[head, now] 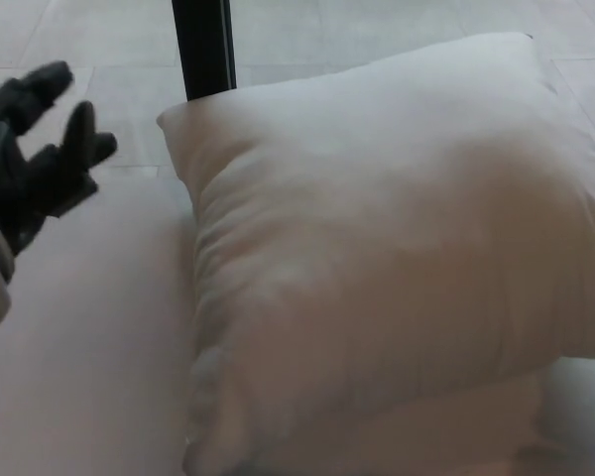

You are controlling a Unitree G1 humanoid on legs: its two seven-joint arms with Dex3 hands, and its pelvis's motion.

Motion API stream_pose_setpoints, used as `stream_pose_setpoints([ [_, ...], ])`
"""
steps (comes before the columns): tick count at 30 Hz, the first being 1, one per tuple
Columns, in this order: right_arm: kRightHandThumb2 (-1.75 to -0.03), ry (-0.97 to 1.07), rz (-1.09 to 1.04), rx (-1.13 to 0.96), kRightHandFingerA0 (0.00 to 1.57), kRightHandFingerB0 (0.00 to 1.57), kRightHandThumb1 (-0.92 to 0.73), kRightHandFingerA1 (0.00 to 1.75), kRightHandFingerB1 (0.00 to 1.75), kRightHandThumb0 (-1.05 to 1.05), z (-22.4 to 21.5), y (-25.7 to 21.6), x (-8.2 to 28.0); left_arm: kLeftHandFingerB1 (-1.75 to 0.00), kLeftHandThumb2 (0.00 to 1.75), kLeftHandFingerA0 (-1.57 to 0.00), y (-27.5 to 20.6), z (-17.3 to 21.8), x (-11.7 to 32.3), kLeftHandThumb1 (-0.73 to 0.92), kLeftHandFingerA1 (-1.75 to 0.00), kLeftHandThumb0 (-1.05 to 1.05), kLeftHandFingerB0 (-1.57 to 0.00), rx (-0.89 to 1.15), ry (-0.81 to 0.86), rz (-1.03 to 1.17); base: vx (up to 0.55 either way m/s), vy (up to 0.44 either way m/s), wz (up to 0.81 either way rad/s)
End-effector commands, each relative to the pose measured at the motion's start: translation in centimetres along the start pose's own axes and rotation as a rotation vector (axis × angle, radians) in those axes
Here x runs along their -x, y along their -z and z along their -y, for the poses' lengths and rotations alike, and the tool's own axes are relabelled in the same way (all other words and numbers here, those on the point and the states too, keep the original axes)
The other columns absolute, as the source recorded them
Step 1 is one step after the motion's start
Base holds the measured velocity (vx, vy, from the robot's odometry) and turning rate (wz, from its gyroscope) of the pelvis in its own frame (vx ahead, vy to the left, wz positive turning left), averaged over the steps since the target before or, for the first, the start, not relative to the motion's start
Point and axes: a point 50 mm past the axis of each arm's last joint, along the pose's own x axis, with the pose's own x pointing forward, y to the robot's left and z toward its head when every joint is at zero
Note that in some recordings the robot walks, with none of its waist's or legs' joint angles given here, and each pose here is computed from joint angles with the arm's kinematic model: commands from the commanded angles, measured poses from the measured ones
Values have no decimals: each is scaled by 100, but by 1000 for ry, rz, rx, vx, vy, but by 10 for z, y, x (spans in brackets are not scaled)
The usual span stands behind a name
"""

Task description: The robot uses its left hand to press on the left side of the pillow kept in the middle of the desk and uses its right hand to lift up and the right side of the pillow and turn it over

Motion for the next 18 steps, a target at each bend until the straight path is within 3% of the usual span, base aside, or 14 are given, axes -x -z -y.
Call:
stream_pose_setpoints([
  [1,-65,23,-155,78,44,28,-82,42,29,-90,-9,18,-6,-38,100,-31,24,5,1,60,-55,-94,-10,-199,-9,-238,0,0,0],
  [7,-65,42,-206,99,45,30,-82,46,30,-88,-14,31,-10,-42,94,-25,40,13,1,59,-57,-86,-9,-252,34,-290,0,0,0],
  [8,-65,40,-214,105,44,29,-82,46,29,-87,-14,33,-10,-30,64,-27,42,13,2,78,-51,-90,-13,-293,50,-303,0,0,0],
  [9,-65,40,-224,107,43,29,-82,46,30,-86,-13,35,-11,-40,101,-24,45,12,2,62,-56,-91,-7,-345,61,-328,0,0,0],
  [10,-66,51,-233,121,45,31,-83,46,30,-86,-13,38,-11,-23,67,-19,47,11,1,86,-48,-99,-6,-381,83,-373,0,0,0],
  [11,-66,71,-246,149,47,31,-84,46,30,-87,-13,41,-12,0,116,-1,50,9,1,71,-50,-105,-13,-391,132,-449,0,0,0],
  [12,-66,77,-257,162,45,29,-85,45,29,-86,-12,44,-12,-14,67,-18,50,9,1,87,-54,-104,0,-368,170,-499,0,0,0],
  [18,-66,55,-305,188,47,32,-82,44,31,-90,-21,60,-11,-15,66,-29,55,15,1,85,-57,-104,0,-381,192,-553,0,0,0],
])
